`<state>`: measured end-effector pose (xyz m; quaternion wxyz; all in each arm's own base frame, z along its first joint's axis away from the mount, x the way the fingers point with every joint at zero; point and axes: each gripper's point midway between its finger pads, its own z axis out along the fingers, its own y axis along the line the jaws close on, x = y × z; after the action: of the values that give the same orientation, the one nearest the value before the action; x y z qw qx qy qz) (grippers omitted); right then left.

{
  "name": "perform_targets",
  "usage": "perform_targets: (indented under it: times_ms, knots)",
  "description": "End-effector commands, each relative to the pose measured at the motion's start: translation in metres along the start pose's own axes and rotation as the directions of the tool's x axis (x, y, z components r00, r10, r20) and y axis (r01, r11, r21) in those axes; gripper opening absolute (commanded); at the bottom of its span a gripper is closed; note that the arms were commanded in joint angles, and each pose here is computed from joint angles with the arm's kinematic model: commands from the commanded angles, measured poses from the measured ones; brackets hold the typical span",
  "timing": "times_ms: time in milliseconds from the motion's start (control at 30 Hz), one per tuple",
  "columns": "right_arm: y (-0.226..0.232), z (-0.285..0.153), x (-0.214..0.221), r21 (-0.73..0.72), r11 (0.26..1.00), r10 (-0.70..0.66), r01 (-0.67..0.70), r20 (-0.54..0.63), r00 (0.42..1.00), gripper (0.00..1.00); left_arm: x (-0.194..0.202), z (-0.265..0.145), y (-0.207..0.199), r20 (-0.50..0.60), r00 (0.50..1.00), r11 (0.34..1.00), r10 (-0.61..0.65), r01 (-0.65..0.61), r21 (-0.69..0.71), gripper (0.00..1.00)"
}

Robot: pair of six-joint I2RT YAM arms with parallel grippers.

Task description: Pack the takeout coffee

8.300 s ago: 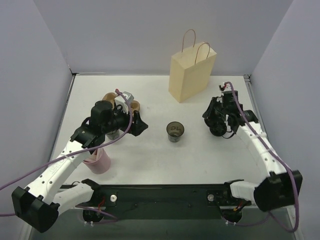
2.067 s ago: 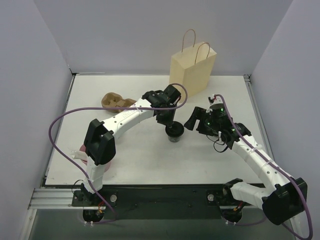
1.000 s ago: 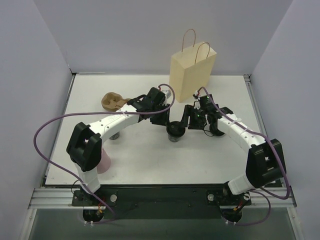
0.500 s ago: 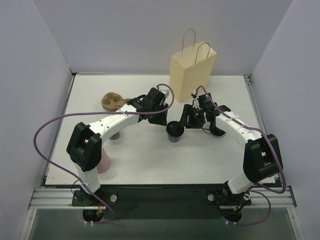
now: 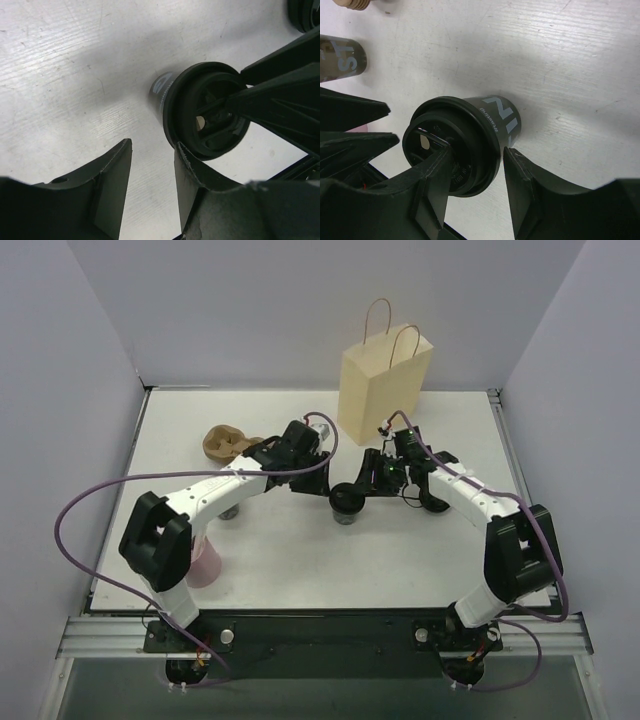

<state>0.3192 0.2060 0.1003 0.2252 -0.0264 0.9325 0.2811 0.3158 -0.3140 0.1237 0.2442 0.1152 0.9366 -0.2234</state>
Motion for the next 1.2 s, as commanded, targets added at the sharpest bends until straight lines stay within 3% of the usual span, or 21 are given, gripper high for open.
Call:
perform_targets:
  times_ms: [0, 233, 567, 833, 1167]
  knots:
    - [0.005, 0.011, 0.019, -0.028, 0.999, -0.023, 0.021, -0.063, 0.998, 0.44, -0.041, -0.048, -0.013, 0.190, 0.982, 0.999, 0.008, -0.014, 0.029, 0.50]
    - [0.020, 0.018, 0.033, -0.073, 0.997, -0.017, 0.011, -0.085, 0.996, 0.41, -0.036, -0.066, -0.016, 0.232, 0.973, 0.997, 0.017, -0.034, 0.070, 0.53]
    - [0.017, 0.022, 0.052, -0.062, 0.998, 0.029, -0.033, -0.061, 0.998, 0.40, 0.012, -0.060, -0.006, 0.198, 0.978, 0.985, -0.065, 0.031, 0.168, 0.53]
    - [0.019, 0.023, 0.054, -0.072, 0.997, 0.036, -0.040, -0.046, 0.998, 0.39, 0.008, -0.056, 0.005, 0.230, 0.948, 0.937, -0.220, 0.140, 0.320, 0.50]
    - [0.019, 0.024, 0.055, -0.076, 0.996, 0.048, -0.051, -0.043, 0.998, 0.38, 0.009, -0.037, 0.009, 0.215, 0.949, 0.925, -0.230, 0.145, 0.350, 0.48]
